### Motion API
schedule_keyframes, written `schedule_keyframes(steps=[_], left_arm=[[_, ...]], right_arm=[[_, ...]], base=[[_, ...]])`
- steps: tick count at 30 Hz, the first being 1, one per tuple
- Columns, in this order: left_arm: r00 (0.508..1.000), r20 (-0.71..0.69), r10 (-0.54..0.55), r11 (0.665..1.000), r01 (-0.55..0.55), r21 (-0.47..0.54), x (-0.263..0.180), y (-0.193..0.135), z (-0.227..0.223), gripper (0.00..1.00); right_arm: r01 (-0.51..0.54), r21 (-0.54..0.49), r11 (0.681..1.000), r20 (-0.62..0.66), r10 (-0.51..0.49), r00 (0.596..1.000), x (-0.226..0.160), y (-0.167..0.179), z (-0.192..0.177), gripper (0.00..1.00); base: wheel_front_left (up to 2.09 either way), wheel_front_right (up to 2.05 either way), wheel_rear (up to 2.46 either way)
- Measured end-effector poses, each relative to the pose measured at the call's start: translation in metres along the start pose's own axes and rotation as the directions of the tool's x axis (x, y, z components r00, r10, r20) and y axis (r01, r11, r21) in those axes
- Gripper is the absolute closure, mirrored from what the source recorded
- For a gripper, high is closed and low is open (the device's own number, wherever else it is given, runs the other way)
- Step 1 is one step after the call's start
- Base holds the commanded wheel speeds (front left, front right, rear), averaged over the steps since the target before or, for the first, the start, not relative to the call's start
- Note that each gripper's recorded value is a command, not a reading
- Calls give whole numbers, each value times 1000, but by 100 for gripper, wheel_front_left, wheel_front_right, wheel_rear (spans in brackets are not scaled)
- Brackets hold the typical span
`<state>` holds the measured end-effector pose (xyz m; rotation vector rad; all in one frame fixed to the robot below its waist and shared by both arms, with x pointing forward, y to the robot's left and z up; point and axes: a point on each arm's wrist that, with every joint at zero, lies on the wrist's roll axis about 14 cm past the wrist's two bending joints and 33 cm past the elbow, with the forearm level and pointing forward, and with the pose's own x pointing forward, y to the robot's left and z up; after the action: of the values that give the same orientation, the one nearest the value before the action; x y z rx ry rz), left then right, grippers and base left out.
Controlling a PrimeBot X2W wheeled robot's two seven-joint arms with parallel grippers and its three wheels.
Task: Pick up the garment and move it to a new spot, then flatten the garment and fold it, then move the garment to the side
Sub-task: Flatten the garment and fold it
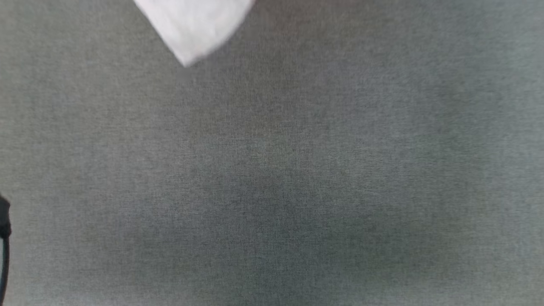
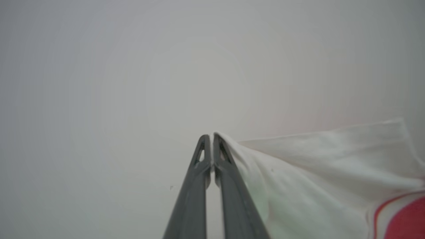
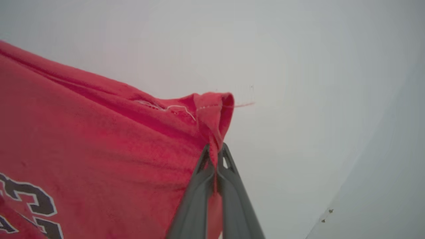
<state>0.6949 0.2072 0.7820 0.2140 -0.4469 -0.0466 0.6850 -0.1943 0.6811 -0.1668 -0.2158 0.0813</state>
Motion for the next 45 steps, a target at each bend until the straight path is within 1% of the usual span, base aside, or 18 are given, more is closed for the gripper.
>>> schedule_keyframes(steps=[4, 7, 9, 12, 14, 16, 18, 20, 24, 25, 27, 31, 33, 34, 37, 40, 42, 45], left_arm=[[992, 121, 22, 999, -25, 25, 9, 5, 11, 100], [994, 105, -11, 999, 6, 44, 8, 2, -1, 100], [997, 47, -56, 997, 54, 57, 2, -5, -21, 100], [988, -107, -108, 991, 115, 61, -15, -11, -68, 100], [970, -211, -120, 990, 132, 44, -30, -12, -95, 100], [942, -312, -124, 990, 140, 28, -48, -11, -121, 100], [893, -431, -132, 987, 160, 29, -71, -12, -150, 100], [826, -543, -148, 985, 169, -11, -98, -17, -176, 100], [691, -695, -201, 977, 196, -88, -148, -28, -207, 100], [659, -724, -207, 977, 179, -116, -161, -26, -213, 100], [580, -786, -211, 974, 194, -118, -188, -20, -224, 100], [462, -852, -245, 967, 172, -185, -236, -22, -237, 100], [402, -878, -260, 963, 173, -206, -261, -27, -240, 100], [402, -878, -260, 963, 173, -206, -261, -27, -240, 100], [319, -910, -266, 961, 159, -225, -299, -32, -240, 100], [229, -931, -285, 956, 142, -257, -341, -44, -236, 100], [169, -940, -297, 952, 122, -280, -370, -52, -231, 100], [102, -946, -306, 950, 102, -297, -405, -61, -219, 100]], right_arm=[[-10, -46, 999, 25, 11, 1000, 12, 10, -18, 100], [-40, -41, 998, -47, 38, 998, 14, 26, -49, 100], [-64, -31, 998, -107, 60, 993, 12, 37, -70, 100], [-101, 6, 995, -204, 100, 974, 3, 55, -101, 100], [-133, 12, 991, -276, 131, 952, -8, 67, -123, 100], [-146, 54, 988, -334, 156, 929, -20, 77, -139, 100], [-162, 83, 983, -404, 181, 896, -33, 86, -156, 100], [-173, 119, 978, -468, 209, 859, -49, 95, -172, 100], [-189, 169, 967, -553, 252, 794, -80, 101, -191, 100], [-195, 180, 964, -575, 264, 774, -89, 102, -195, 100], [-198, 213, 957, -605, 288, 742, -106, 103, -203, 100], [-208, 277, 938, -653, 342, 675, -139, 103, -212, 100], [-206, 309, 929, -684, 367, 630, -162, 102, -218, 100], [-206, 309, 929, -684, 367, 630, -162, 102, -218, 100], [-210, 336, 918, -713, 393, 580, -191, 99, -223, 100], [-207, 361, 910, -730, 413, 545, -216, 94, -223, 100], [-205, 378, 903, -751, 429, 502, -238, 93, -227, 100], [-213, 395, 894, -766, 449, 461, -262, 92, -226, 100]], base=[[0, 0, 0], [0, 0, 0], [0, 0, 0], [0, 0, 0], [0, 0, 0], [0, 0, 0], [0, 0, 0], [0, 0, 0], [0, 0, 0], [0, 0, 0], [0, 0, 0], [0, 0, 0], [0, 0, 0], [0, 0, 0], [0, 0, 0], [0, 0, 0], [0, 0, 0], [0, 0, 0]])
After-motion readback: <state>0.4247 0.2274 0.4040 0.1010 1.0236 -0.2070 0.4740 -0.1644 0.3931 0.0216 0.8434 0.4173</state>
